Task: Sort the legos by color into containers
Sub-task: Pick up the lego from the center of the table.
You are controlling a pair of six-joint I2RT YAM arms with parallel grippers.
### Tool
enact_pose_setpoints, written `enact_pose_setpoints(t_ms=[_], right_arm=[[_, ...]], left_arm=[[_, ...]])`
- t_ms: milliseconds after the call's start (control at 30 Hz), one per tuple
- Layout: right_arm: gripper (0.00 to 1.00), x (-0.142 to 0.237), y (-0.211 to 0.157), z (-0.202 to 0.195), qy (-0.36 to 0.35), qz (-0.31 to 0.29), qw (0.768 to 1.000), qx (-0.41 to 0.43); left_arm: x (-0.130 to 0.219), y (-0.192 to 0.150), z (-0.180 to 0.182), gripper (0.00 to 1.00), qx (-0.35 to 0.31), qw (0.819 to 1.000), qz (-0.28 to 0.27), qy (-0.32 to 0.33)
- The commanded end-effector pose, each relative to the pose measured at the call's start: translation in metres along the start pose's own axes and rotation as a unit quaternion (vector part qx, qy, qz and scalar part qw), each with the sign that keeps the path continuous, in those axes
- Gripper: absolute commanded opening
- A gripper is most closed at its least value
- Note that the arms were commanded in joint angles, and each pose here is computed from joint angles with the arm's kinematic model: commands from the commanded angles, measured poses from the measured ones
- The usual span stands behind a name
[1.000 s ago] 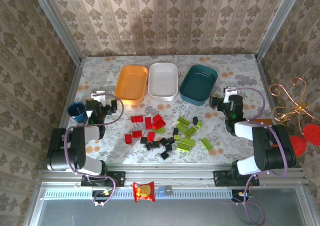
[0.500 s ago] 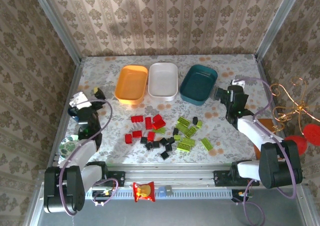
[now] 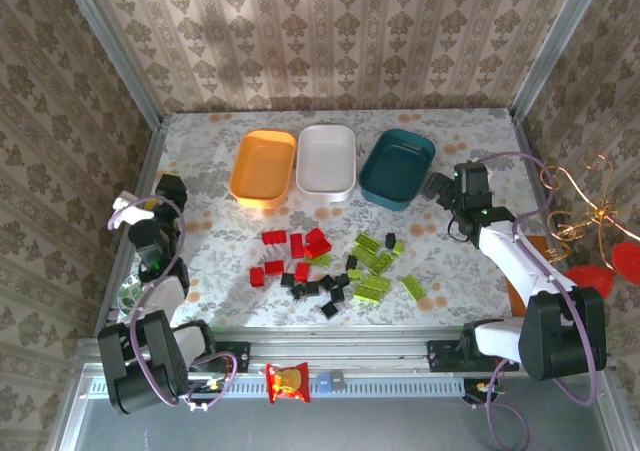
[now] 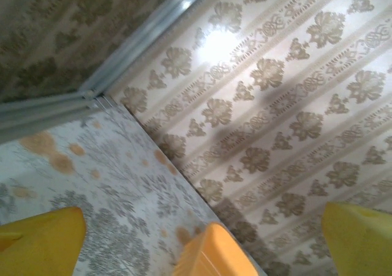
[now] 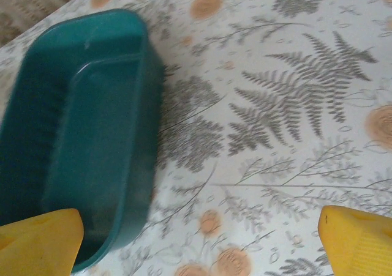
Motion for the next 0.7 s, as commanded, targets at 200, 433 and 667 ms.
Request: enact_pose_setpoints(t_ms=[200,433,667], right_arm=[[1.00,0.025,-0.044,0.044,0.104,0.069,0.991,0.054],[0.92,0.027,-0.090,0.065,0.116,0.122,0.978,0.125],[0.70,-0.008,-0.128,0.066,0.062,0.194,0.963,0.178]], left_arm=[[0.004,-0.001,-0.061,1.00,0.018,0.992,0.036,-0.121],[0.017,-0.042,-0.118,1.00,-0.009,0.967,0.161,-0.196],[0.054,-0.101,-0.151,1.00,-0.091,0.930,0.262,-0.242]])
Point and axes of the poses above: each hand's point on the last joint's axis, 136 mm out from that joint toward the fingers, its own x axis back along the fingers, its own z axis along the line the jaws close on, y = z × x, the point moved 3 cm from there along x, back along the fingers, and after that the axes turned 3 degrees about -x, right-handed, at the moved point
